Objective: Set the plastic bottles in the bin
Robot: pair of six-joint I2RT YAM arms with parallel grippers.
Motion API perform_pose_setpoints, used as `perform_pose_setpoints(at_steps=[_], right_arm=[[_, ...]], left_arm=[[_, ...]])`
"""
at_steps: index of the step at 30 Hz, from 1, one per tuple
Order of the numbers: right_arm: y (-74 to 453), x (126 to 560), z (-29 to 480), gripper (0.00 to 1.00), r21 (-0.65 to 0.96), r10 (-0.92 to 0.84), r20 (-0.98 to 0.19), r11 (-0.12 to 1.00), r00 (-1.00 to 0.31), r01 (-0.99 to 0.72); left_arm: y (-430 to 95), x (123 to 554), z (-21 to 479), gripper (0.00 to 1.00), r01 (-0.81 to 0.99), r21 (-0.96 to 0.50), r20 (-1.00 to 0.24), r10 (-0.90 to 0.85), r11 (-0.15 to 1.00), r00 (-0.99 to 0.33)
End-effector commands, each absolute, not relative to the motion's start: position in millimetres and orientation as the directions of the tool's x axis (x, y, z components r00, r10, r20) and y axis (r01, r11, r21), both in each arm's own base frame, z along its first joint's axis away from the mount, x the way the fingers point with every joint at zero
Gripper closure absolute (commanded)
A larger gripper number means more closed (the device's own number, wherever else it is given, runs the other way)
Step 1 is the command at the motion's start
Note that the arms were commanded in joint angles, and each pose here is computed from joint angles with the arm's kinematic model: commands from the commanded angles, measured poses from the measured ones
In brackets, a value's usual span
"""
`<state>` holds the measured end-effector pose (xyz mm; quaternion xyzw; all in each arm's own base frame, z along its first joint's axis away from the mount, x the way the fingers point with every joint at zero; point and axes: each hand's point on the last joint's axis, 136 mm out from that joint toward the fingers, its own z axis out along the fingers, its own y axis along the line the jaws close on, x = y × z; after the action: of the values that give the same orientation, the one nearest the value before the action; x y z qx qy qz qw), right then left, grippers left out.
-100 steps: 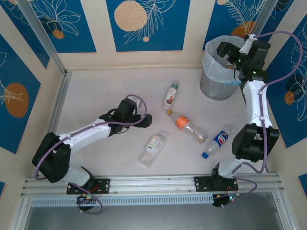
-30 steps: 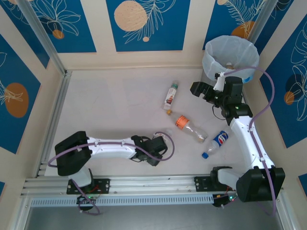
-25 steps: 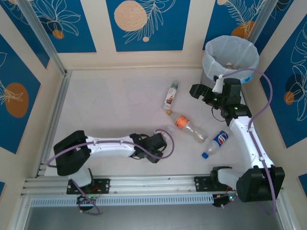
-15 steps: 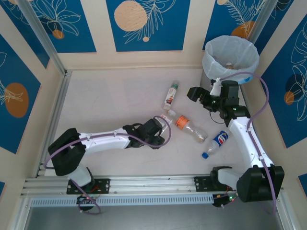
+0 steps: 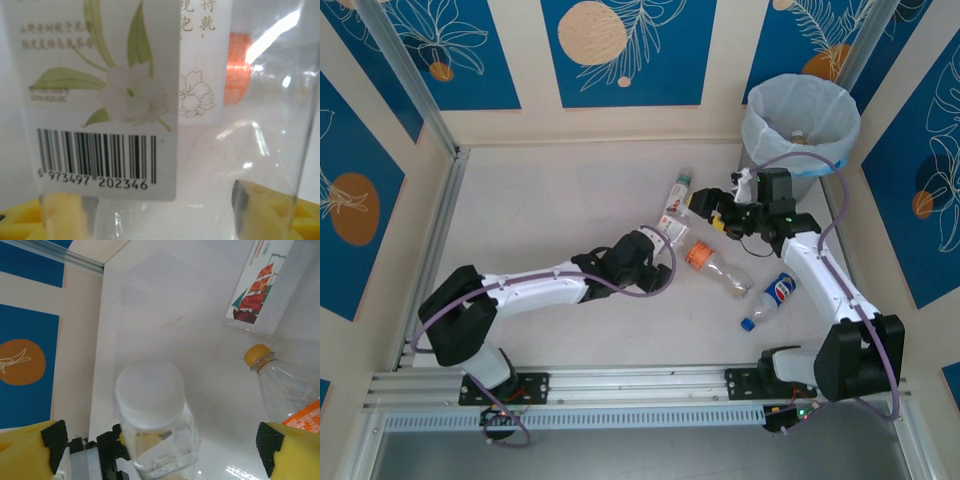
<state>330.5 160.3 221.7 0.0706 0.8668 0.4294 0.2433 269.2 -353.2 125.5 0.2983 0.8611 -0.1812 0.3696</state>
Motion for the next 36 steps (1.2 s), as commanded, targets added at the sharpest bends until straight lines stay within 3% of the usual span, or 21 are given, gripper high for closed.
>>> perform_pose_setpoints(at_steps=[1, 11, 20, 31, 36], right_arm=[[175.3, 333.4, 237.6, 0.01, 0.803, 0.302, -0.37, 0.579, -0.879, -0.139], [205.7, 352.0, 235.3, 0.02, 0.803, 0.263, -0.399, 0.564, -0.879, -0.195], [210.9, 340.0, 227.6, 0.11, 0.787, 0.201, -0.406, 0.573, -0.891, -0.229], [210.9, 344.3, 216.7, 0.36, 0.753, 0.207, -0.414, 0.625, -0.887, -0.206], [211.4, 345.6, 219.9, 0.54, 0.745, 0.197, -0.441, 0.624, -0.876, -0.234]], left_arm=[[-356.5, 283.3, 162.2, 0.55, 0.648, -0.094, -0.821, 0.31, 0.756, -0.48], [-368.6, 282.7, 178.0, 0.55, 0.692, -0.132, -0.843, 0.286, 0.71, -0.455], [-360.9, 296.9, 181.2, 0.54, 0.648, -0.11, -0.848, 0.269, 0.753, -0.457], [-369.8, 302.7, 187.5, 0.54, 0.668, -0.08, -0.858, 0.29, 0.74, -0.424], [-368.6, 304.4, 187.7, 0.54, 0.655, -0.086, -0.859, 0.278, 0.751, -0.431]])
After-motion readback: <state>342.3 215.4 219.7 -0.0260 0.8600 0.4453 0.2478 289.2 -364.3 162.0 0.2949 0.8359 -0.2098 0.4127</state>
